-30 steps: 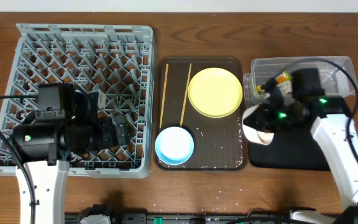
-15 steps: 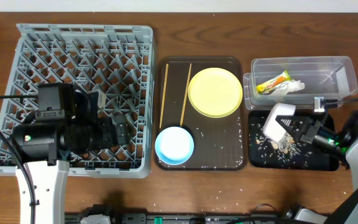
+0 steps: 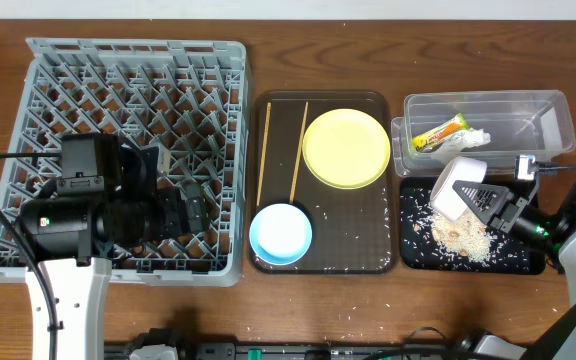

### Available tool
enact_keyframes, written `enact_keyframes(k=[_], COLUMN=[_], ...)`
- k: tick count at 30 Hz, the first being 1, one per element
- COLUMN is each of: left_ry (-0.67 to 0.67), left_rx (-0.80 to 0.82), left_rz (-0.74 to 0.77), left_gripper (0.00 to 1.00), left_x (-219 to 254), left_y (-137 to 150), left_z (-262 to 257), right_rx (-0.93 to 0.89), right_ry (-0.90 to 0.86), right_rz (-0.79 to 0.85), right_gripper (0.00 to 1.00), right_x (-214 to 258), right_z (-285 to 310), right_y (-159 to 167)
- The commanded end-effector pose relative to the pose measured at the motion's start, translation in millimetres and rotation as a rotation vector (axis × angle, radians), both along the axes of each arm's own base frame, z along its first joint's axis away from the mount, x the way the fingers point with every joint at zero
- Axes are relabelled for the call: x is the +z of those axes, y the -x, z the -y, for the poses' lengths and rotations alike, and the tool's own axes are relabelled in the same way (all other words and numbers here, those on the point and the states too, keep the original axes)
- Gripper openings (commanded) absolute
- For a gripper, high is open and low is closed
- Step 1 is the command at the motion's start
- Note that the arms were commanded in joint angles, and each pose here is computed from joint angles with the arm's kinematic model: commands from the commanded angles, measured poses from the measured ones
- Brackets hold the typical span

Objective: Sort waste into correct bins and load items into the dishwasher
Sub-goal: 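Tip the pink bowl with the right gripper to dump rice onto the black tray, then set the empty pink bowl back on the brown tray with the right gripper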

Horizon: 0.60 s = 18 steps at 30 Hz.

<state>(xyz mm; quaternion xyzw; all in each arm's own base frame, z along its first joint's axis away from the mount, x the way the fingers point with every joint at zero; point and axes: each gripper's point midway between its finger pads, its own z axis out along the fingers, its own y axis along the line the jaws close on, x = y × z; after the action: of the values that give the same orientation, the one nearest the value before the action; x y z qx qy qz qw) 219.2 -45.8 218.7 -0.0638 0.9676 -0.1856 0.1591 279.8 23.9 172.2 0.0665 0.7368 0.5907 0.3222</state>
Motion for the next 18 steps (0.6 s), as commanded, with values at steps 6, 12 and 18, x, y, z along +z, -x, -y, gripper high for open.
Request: enact_keyframes(k=[6, 12, 18], left_ry=[-0.012, -0.012, -0.012], left_rx=[-0.005, -0.005, -0.005], left_rz=[0.019, 0.023, 0.019], left_gripper=[0.99, 0.99, 0.99], left_x=[5, 5, 5], left_y=[-3, -4, -3], left_z=[-1, -1, -1], right_rx=[-0.057, 0.034, 0.075], right_ry=[-0.021, -0.134, -0.004], right_rz=[-0.206, -0.049, -0.105], right_gripper=[0.01, 0.01, 0.01], right_x=[-20, 12, -8], right_z=[7, -7, -26], right_y=[-6, -1, -1])
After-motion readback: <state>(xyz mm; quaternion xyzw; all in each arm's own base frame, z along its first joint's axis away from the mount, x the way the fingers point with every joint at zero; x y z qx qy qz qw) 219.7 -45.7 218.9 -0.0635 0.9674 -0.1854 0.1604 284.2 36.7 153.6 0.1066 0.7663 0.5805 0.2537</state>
